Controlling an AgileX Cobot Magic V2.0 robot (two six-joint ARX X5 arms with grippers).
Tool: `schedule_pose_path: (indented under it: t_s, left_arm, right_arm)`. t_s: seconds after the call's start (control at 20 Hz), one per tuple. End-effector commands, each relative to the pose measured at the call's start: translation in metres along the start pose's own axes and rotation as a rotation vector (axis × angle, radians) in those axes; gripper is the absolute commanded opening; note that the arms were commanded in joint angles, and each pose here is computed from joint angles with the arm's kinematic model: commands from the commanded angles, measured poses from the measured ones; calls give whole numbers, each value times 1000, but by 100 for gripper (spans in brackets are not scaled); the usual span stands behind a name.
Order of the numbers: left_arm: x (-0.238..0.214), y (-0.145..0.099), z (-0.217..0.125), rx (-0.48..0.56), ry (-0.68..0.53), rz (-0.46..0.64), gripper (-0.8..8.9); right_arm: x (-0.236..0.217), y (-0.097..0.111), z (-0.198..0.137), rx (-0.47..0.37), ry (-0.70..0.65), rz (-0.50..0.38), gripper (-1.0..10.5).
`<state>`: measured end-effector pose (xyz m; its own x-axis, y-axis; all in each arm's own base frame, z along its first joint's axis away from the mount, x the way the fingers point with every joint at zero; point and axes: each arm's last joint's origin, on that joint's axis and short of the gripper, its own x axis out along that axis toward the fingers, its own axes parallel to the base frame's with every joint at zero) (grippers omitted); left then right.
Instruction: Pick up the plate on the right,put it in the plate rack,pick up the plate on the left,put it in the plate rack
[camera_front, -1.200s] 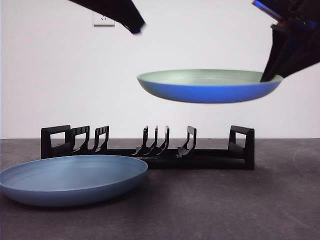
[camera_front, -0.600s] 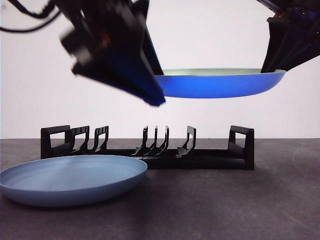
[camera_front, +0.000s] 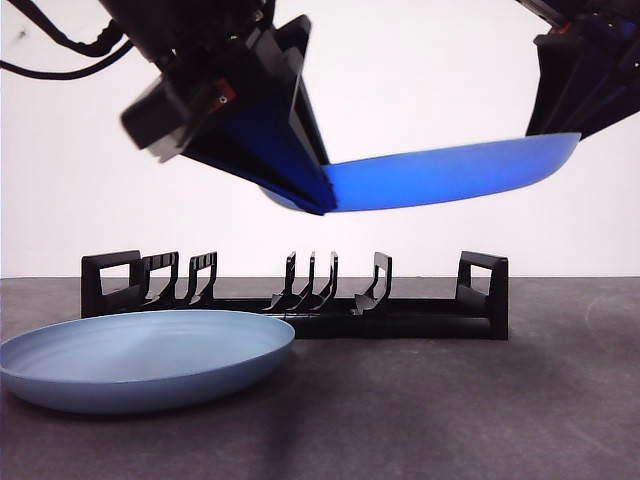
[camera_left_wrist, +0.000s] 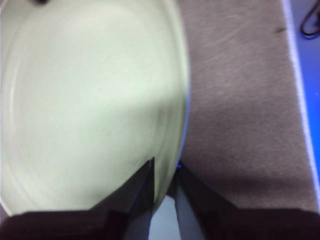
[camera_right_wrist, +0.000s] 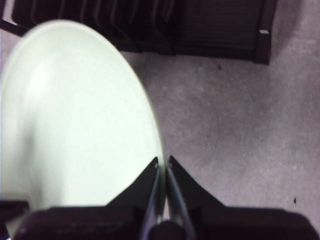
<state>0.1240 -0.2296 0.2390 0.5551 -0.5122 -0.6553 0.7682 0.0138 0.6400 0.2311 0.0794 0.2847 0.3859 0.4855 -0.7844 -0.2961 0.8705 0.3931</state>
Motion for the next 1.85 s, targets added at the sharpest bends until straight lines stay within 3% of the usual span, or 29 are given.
schedule_pose_path:
  t_s: [0.05, 0.2, 0.35, 0.5, 0.7, 1.05, 1.4, 1.85]
  left_arm:
    - [1, 2, 0, -45, 0, 26, -7]
    - [0, 2, 1, -43, -6, 27, -7]
    - [-1, 1, 5, -61, -31, 37, -7]
    - [-1, 7, 8, -273, -86, 80, -7]
    - [0, 36, -5, -643, -164, 173, -8]
    - [-4, 101, -72, -1006, -381, 105, -8]
    - [-20, 130, -129, -1151, -496, 63, -9]
    - [-35, 142, -171, -1207, -559, 42, -9]
  right_arm:
    - [0, 1, 1, -10, 2, 6, 13]
    - [-5, 3, 5, -21, -26, 1, 205]
    - [-19, 9, 13, -58, -129, 19, 229]
    - [-40, 18, 21, -112, -330, 45, 221]
    - [-70, 27, 25, -136, -570, -23, 221]
    - [-80, 28, 22, -133, -627, -89, 219]
    - [-80, 28, 22, -132, -626, -89, 219]
    - [-76, 27, 24, -125, -612, -89, 218]
